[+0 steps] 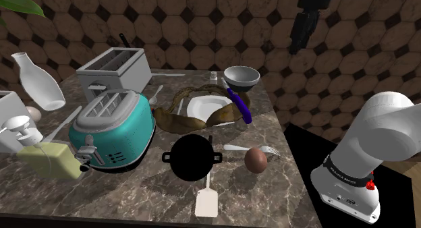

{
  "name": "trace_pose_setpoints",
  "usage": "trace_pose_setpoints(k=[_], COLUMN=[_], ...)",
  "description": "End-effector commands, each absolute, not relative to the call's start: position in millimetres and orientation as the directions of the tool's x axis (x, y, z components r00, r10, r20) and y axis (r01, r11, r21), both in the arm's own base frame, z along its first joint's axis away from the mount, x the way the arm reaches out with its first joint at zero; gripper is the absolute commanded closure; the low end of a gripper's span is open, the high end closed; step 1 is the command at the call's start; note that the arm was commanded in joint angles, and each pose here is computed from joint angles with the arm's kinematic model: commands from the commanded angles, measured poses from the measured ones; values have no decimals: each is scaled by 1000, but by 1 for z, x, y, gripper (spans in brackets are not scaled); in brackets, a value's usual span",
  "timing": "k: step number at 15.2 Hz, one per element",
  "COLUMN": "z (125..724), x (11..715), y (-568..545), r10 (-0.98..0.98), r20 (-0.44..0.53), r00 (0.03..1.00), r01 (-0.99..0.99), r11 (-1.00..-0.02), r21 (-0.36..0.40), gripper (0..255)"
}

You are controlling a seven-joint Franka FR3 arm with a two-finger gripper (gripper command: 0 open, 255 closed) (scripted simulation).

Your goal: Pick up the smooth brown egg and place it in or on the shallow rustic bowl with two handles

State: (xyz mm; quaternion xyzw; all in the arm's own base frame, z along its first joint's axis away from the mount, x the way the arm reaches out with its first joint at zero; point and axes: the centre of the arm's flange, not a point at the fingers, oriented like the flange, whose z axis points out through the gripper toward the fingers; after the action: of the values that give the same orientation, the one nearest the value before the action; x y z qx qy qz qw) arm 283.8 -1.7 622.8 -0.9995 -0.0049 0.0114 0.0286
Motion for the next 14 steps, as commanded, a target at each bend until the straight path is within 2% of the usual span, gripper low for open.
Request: trace_pose_setpoints(k=[1,7,14], z=[623,556,479], x=[284,289,296], y=[-2,37,82], r10=[11,-175,-377], r20=[-23,-121,-236], r00=[1000,977,896], r01=[9,-185,-402], r11=[-998,-980,-913], r21=[-57,-72,-65], gripper=[0,0,0])
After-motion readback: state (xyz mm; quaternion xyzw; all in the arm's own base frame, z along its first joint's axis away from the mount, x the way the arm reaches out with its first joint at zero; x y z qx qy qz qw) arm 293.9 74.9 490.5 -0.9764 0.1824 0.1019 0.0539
